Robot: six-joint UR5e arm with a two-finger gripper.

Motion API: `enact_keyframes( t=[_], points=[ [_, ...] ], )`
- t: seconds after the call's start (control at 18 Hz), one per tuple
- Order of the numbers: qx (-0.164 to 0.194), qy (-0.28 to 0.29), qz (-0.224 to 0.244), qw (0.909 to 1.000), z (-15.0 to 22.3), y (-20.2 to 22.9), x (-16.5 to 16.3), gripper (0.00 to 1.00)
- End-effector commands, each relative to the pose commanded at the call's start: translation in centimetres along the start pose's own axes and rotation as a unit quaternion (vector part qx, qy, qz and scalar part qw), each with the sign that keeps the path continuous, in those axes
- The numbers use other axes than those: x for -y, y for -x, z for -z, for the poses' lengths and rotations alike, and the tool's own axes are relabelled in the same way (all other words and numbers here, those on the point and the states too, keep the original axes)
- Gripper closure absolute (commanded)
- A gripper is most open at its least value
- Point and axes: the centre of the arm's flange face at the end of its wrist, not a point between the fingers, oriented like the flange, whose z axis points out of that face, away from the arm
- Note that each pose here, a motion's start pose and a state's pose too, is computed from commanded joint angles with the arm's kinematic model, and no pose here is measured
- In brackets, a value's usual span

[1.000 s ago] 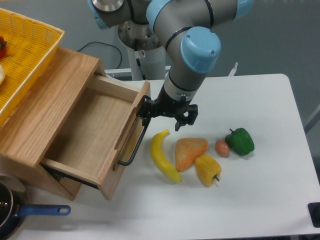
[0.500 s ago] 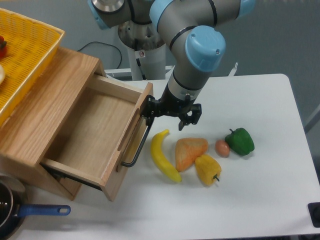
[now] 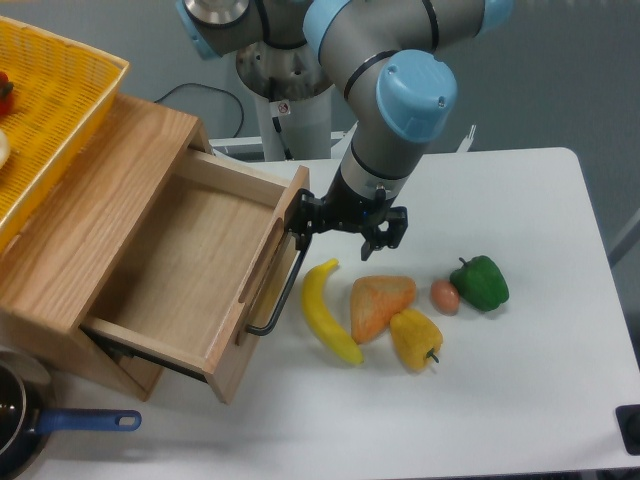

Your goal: Slide open the top drawer

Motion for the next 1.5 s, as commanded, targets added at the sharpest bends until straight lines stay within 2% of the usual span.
enact_keyframes(
  t=[1.5],
  points=[
    [0.0, -0.01, 0.006, 0.9999, 1.0, 0.57, -0.29, 0.0]
  ],
)
